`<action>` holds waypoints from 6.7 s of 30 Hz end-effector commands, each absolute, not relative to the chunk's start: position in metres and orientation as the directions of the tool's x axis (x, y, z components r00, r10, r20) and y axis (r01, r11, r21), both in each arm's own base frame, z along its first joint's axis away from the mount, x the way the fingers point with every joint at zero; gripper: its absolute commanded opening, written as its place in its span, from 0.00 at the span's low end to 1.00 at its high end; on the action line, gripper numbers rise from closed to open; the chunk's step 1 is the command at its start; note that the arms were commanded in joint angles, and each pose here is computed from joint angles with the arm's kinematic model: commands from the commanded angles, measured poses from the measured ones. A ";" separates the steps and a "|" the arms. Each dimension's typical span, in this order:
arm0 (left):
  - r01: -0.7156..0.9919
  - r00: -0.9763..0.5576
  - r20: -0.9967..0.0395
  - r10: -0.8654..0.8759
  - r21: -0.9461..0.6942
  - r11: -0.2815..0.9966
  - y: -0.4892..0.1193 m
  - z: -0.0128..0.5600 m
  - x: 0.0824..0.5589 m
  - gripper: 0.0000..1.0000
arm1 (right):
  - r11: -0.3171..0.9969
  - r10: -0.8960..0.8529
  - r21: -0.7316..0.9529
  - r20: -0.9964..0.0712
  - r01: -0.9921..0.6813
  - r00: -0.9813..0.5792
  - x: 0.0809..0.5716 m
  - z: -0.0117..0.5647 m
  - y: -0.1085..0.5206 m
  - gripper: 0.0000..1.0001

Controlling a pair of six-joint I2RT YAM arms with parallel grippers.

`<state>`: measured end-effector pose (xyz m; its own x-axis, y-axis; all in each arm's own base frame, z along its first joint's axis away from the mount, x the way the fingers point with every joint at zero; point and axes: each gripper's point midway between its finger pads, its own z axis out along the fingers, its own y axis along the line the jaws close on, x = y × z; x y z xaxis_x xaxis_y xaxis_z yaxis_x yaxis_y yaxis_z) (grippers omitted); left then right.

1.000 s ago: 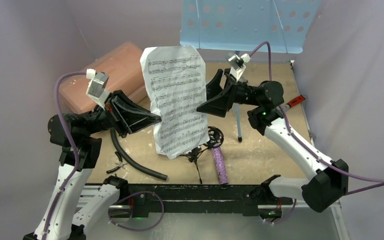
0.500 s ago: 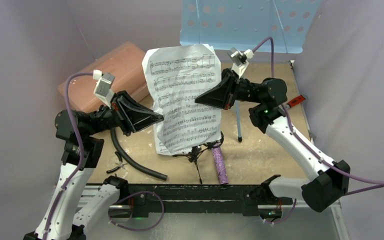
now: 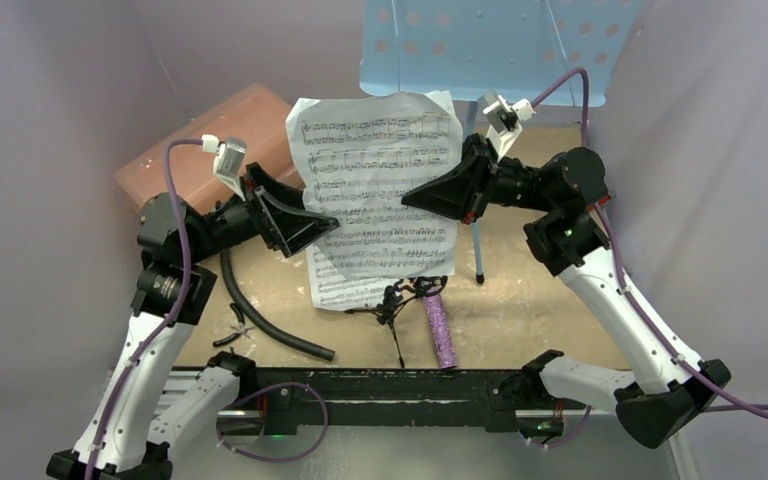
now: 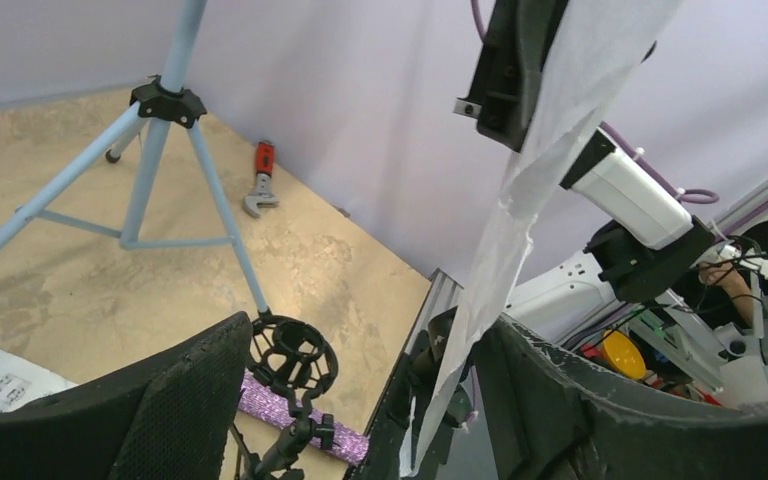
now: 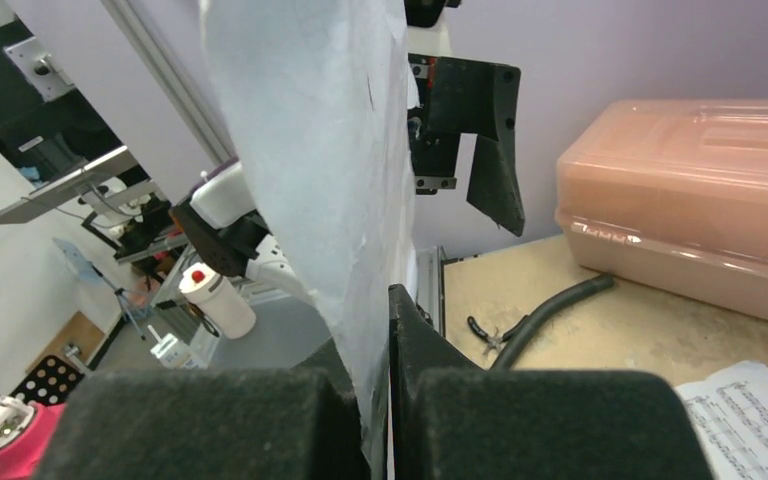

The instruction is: Set up the instrument practice props

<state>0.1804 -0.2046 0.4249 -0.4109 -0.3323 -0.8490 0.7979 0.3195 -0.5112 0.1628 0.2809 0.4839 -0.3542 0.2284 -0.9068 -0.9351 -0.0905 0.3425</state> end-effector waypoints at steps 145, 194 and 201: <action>0.922 -0.016 -0.707 -0.707 -0.283 0.263 -0.295 0.673 0.303 0.00 | 0.949 0.216 0.180 -0.970 -0.260 0.117 0.358 0.609 0.062 0.50; 0.921 0.081 -0.688 -0.721 -0.225 0.318 -0.310 0.681 0.328 0.00 | 0.931 0.201 0.180 -0.979 -0.318 0.034 0.396 0.577 0.077 0.17; 0.906 0.074 -0.684 -0.726 -0.257 0.335 -0.318 0.677 0.337 0.00 | 0.933 0.183 0.159 -0.982 -0.324 0.044 0.391 0.579 0.077 0.00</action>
<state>0.3439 -0.3200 0.6589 0.0223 -0.6984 -0.7154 0.9043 0.3192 -0.2835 0.4014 0.0724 0.5633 -0.0037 0.1863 -0.9825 -0.2923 0.9394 0.1792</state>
